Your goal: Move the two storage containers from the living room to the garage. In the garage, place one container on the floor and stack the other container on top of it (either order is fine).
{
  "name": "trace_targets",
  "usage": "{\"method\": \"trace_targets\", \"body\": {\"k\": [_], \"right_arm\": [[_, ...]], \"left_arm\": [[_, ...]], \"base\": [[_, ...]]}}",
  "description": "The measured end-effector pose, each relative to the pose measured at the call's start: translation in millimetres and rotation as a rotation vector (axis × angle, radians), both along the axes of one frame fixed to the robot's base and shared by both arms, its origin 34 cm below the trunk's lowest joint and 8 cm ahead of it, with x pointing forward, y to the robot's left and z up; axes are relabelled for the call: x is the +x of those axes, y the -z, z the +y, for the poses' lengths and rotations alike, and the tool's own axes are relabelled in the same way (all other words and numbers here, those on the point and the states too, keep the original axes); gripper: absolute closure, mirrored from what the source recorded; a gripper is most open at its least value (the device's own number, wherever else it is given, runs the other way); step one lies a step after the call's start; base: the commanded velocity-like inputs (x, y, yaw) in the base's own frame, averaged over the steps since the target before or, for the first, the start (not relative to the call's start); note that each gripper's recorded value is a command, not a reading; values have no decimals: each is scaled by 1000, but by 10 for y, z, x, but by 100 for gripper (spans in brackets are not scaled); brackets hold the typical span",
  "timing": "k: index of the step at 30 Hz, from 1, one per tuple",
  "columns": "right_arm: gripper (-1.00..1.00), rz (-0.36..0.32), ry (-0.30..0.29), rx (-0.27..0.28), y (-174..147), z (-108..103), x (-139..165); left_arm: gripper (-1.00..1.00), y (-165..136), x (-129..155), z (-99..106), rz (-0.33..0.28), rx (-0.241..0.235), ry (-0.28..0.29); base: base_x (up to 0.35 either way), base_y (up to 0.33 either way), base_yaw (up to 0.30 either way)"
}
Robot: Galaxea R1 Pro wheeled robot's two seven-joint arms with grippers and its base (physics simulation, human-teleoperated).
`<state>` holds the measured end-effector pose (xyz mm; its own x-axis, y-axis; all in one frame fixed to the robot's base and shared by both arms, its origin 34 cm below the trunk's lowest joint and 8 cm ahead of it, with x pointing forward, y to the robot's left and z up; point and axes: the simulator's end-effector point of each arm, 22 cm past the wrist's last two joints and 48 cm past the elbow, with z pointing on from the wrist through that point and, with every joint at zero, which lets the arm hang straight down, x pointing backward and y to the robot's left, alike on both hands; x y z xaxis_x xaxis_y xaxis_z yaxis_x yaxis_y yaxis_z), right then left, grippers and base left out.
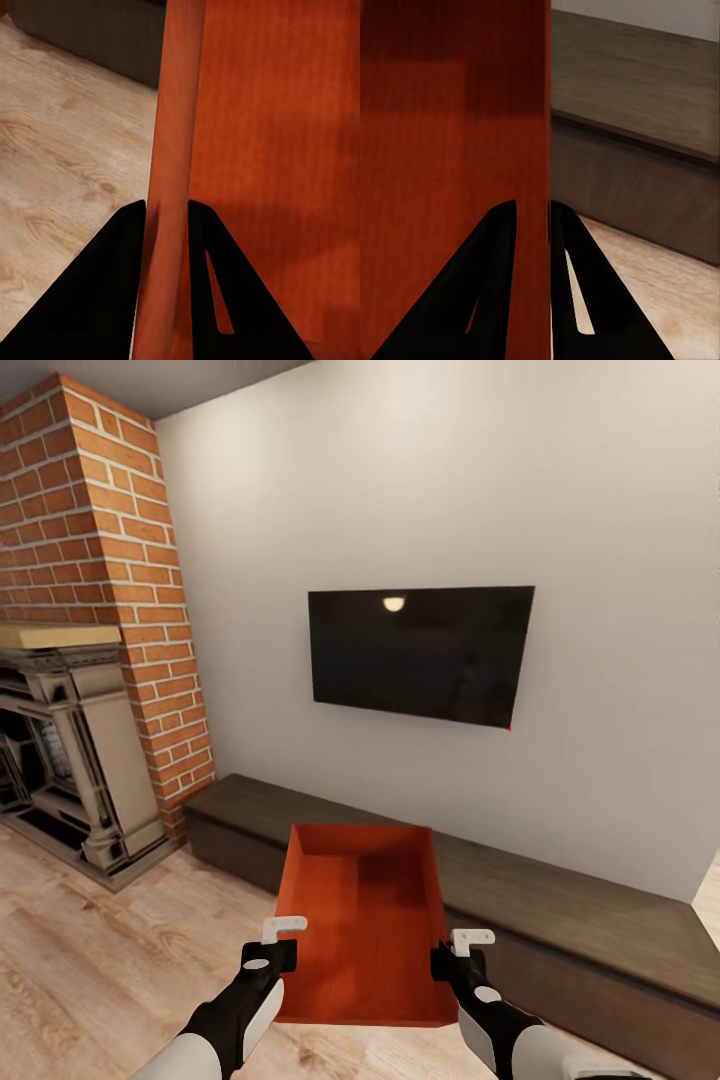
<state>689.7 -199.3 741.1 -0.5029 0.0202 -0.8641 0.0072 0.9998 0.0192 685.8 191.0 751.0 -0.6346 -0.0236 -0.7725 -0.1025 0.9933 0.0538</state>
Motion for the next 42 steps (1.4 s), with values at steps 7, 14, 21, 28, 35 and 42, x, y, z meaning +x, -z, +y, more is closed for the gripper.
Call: {"method": "trace_targets", "body": {"k": [7, 14, 21, 28, 35, 42], "right_arm": [[100, -11, 0, 0, -62, 0, 16], [100, -23, 0, 0, -125, 0, 32], [100, -34, 0, 0, -187, 0, 46], [100, -45, 0, 0, -250, 0, 60], [100, -54, 0, 0, -304, -1, 71], [100, -55, -1, -1, -311, 1, 72]], "left_arm": [[100, -61, 14, 0, -11, 0, 0], [100, -123, 28, 0, -22, 0, 0], [100, -185, 42, 0, -34, 0, 0], [100, -247, 54, 0, -45, 0, 0], [100, -301, 64, -1, -54, 0, 0], [100, -306, 63, 1, -55, -1, -1]], "base": [[0, 0, 0], [0, 0, 0], [0, 0, 0], [0, 0, 0], [0, 0, 0], [0, 0, 0]]}}
